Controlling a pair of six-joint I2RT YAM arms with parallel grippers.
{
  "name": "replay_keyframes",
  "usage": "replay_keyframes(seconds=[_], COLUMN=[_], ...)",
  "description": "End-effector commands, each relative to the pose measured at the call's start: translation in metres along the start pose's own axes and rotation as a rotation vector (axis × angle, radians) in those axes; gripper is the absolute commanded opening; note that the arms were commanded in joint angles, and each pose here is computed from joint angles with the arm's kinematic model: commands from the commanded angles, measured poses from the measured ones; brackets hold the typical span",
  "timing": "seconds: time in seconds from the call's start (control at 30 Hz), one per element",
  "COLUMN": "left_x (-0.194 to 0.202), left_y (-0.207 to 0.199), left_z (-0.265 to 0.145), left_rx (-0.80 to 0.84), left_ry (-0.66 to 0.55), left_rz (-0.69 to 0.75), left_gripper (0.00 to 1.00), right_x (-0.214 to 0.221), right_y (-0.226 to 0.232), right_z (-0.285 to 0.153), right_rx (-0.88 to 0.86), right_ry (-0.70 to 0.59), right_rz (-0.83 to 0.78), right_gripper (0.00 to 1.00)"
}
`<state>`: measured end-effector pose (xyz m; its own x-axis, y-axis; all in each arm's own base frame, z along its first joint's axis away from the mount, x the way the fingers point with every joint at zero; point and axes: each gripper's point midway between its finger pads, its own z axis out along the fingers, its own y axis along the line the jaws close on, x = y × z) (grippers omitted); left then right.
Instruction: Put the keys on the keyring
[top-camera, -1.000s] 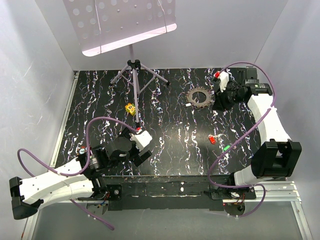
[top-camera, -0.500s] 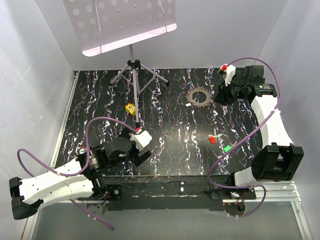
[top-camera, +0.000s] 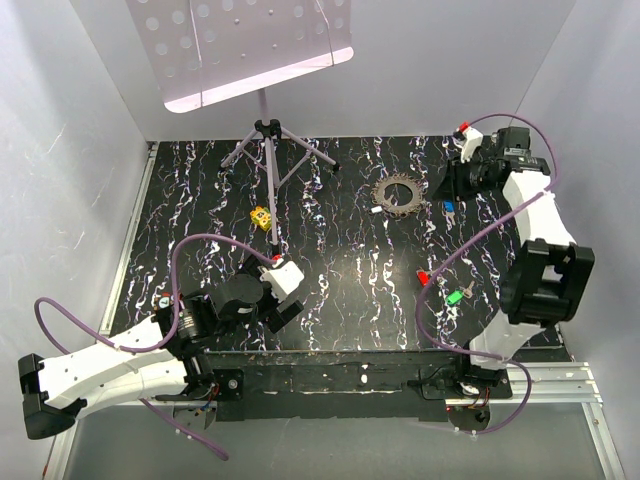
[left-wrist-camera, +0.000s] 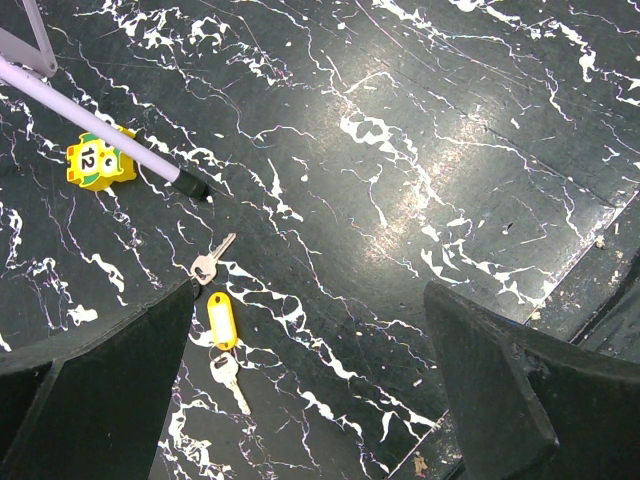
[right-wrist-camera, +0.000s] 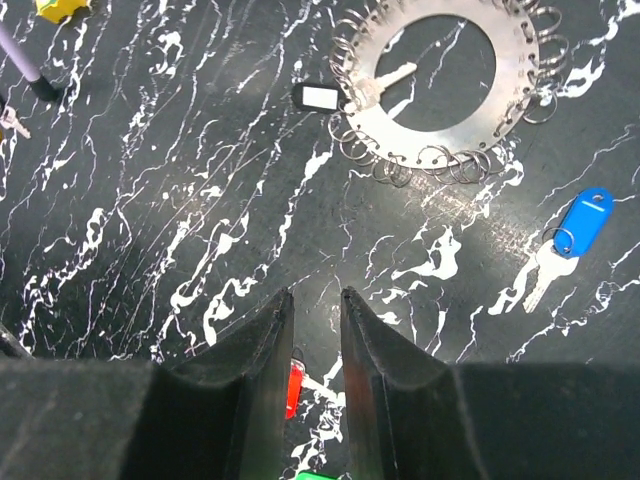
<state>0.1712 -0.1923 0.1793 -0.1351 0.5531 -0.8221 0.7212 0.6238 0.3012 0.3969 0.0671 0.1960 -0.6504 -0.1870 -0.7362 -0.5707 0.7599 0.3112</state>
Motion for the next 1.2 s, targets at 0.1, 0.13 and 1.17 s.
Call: replay_keyframes(seconds=[0.1,0.13,1.17], left_x=[-0.007,-0.006,0.002], left_y=[0.007,0.007,0.005], left_z=[-0.003,-0.003,0.006], left_rx=[-0.025,-0.025,-0.019], left_ry=[-0.021,-0.018,0.028], left_rz=[-0.013,-0.013,0.007], left_gripper=[1.0,1.0,1.0], right_x=[0.003,0.005,0.028], right_y=[-0.03,-0.037,-0.105], right_z=[0.023,0.027,0.112], right_rx=[0.029,0.041,0.033], right_ry=[0.068,0.083,0.283], right_rz=[0.115,0.131,0.364], right_gripper=[0.33,0.33,0.29])
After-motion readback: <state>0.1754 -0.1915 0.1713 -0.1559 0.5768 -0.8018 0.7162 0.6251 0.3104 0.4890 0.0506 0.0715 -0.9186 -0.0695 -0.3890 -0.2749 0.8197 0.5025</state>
